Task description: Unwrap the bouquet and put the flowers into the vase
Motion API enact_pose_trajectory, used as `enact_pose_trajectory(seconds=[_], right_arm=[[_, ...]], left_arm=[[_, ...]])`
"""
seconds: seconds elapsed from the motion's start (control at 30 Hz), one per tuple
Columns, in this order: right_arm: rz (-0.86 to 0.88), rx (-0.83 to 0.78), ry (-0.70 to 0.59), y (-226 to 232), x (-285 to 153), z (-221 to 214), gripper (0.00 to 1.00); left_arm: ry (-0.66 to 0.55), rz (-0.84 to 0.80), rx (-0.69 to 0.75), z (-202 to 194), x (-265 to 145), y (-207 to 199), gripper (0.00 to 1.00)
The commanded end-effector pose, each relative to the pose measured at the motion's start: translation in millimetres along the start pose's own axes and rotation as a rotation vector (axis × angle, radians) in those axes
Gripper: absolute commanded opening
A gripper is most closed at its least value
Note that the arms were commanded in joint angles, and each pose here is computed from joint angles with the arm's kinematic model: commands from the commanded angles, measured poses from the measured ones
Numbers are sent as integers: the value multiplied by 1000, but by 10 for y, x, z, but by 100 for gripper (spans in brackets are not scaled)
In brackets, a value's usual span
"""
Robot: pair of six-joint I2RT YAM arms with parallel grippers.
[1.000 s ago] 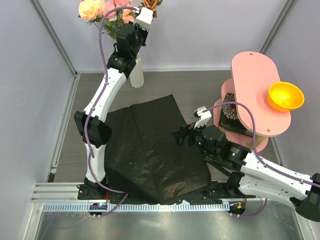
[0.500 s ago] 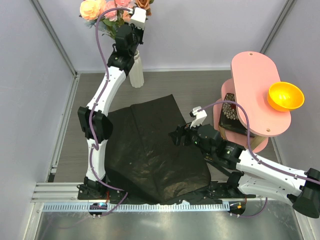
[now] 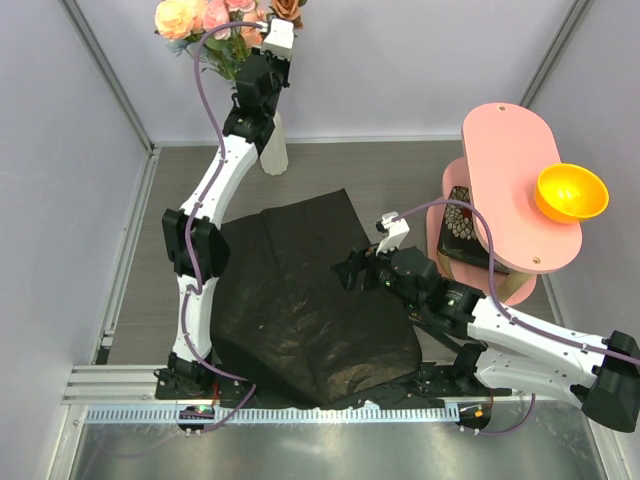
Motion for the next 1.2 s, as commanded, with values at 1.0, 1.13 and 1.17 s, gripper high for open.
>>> enact_pose_trajectory(seconds=[1.0,1.13,1.17], right_arm=[[45,45,-72,99,-21,185,83],[37,45,-67,91,-5,171,83],[38,43,-65,92,1,166,83]], left_arm=[[112,-90,-223,-232,24,-16,0],[83,-93,-229,-211,86,35,0],[66,-101,-239,-198,105,52,0]])
Point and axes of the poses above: each gripper's point midway between its finger pads, its own x axis out along the fingers, its own y axis along the line the jaws close on, z = x × y, the point moved 7 cm from there along -x, back along the fingers, and after that the axes turned 2 degrees about -x, right-handed, at the moved point
